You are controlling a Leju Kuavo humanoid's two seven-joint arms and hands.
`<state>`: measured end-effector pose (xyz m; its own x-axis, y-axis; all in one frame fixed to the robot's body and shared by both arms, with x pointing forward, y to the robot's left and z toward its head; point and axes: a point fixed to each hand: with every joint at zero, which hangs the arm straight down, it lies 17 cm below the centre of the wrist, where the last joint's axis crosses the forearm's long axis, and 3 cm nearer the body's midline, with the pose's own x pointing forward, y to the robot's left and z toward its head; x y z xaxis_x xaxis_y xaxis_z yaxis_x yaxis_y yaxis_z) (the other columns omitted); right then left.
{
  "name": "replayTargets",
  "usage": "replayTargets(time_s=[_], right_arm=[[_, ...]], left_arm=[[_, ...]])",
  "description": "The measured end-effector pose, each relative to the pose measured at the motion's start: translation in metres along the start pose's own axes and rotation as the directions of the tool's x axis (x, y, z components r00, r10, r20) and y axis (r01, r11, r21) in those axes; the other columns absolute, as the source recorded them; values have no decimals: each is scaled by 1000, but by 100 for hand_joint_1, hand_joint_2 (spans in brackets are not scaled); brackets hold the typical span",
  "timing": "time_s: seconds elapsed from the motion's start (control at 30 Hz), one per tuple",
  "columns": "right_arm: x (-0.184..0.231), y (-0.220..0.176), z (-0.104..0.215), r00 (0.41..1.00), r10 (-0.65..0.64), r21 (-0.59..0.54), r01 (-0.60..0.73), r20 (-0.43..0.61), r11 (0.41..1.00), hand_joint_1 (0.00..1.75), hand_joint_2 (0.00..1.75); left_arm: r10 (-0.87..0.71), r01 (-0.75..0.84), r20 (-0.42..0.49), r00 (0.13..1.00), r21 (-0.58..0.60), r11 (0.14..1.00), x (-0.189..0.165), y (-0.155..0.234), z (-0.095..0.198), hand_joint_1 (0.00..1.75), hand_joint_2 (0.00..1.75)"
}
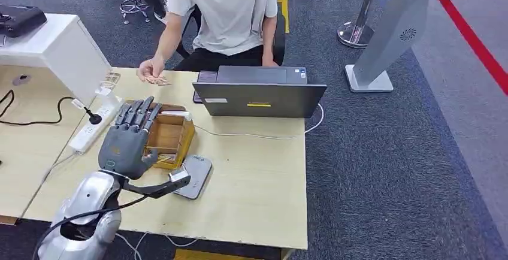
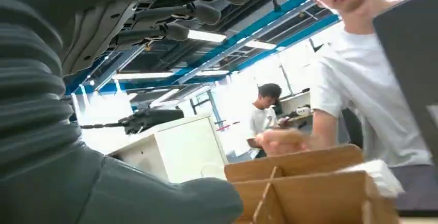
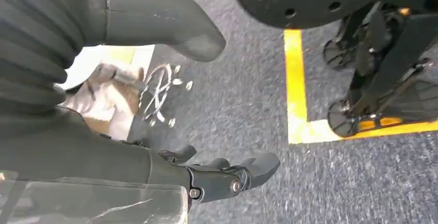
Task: Pass the card to the sensor for recognition and then transmit it.
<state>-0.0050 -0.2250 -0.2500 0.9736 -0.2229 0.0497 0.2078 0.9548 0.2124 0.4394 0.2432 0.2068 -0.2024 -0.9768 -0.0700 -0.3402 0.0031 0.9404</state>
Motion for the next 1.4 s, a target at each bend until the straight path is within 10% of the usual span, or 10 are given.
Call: replayTargets(time_s=[0.63,1.4], right_arm=[[-9,15,-1,1000,2,51,-1,-21,999,0,175],[-9,11,2,994,100,58,-98,-35,994,0,175]], left_arm=[[1,-8,-19,1000,-331,943,6,-72,78,0,175],[-108,79,-162,981,-178,981,-38,-59,37,0,175]])
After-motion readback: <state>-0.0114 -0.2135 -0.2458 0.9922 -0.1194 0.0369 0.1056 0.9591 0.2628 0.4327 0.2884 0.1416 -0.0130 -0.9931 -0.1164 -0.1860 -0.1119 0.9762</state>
